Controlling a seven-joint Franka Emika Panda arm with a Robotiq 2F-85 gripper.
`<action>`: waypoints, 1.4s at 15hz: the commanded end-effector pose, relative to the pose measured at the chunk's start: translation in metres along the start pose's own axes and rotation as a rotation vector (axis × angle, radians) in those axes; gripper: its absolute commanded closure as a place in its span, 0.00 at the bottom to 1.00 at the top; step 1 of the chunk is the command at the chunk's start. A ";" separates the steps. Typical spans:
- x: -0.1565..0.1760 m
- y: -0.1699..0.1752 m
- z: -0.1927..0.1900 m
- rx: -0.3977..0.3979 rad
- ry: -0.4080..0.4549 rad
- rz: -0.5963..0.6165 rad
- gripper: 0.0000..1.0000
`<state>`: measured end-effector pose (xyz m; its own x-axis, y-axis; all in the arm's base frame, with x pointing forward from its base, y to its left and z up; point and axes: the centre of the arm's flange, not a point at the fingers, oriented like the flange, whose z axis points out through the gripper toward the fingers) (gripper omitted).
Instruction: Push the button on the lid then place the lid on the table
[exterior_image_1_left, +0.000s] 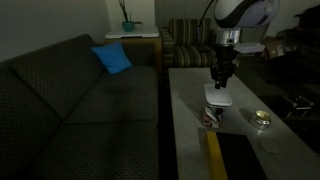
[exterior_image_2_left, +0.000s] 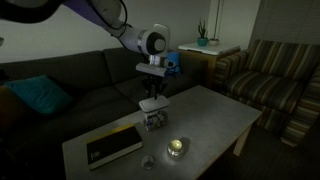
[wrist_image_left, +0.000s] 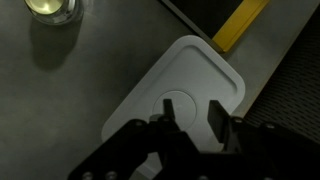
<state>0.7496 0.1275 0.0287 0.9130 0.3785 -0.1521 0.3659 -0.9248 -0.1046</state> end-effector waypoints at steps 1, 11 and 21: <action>0.035 0.014 0.006 -0.005 0.022 0.012 0.90; -0.003 0.002 -0.005 -0.012 0.026 -0.031 1.00; 0.012 0.015 0.008 0.029 0.019 0.027 1.00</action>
<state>0.7557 0.1221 0.0337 0.9181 0.3780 -0.1193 0.3682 -0.9247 -0.0966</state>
